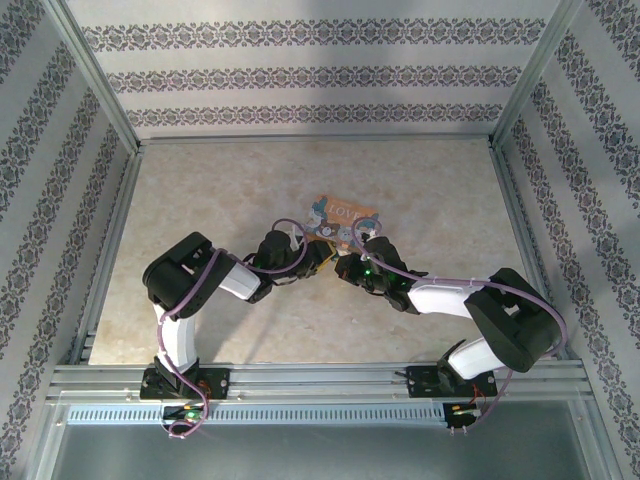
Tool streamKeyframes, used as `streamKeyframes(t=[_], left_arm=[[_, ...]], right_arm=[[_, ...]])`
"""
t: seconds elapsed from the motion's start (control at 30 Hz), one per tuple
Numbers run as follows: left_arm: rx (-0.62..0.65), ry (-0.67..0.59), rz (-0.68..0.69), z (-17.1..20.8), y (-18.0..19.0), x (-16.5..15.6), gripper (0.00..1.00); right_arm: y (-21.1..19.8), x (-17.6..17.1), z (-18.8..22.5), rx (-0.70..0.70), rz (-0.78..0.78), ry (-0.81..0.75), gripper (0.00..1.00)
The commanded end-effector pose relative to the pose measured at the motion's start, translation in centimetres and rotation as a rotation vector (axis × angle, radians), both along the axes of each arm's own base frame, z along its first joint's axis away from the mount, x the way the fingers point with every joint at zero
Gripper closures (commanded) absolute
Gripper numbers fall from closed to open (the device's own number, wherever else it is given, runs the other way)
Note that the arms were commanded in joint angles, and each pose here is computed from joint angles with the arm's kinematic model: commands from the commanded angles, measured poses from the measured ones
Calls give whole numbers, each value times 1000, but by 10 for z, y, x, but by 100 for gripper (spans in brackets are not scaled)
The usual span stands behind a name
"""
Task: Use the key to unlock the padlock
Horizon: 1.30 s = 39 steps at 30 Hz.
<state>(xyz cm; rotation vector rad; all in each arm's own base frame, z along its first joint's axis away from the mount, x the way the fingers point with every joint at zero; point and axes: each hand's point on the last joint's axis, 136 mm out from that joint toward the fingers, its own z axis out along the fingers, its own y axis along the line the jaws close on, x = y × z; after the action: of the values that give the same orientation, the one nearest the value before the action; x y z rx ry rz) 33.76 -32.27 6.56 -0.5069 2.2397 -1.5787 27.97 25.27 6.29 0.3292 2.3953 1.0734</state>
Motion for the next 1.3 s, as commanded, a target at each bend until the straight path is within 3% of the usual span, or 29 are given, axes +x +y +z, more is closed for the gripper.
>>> streamKeyframes(t=[0.0,0.4,0.67,1.27], left_arm=[[-53,-37,-23,13,-13,2,68],[-57,-35,-16,12,-15,4,79],[-55,-44,-2,15,-13,4,91],[-28,-66,6,21,-7,0,96]], right_arm=[[13,7,26,60,15,-56,100],[16,8,30,98,5,-43,100],[10,7,31,96,-11,-49,98],[-45,-3,40,-35,-75,-158,56]])
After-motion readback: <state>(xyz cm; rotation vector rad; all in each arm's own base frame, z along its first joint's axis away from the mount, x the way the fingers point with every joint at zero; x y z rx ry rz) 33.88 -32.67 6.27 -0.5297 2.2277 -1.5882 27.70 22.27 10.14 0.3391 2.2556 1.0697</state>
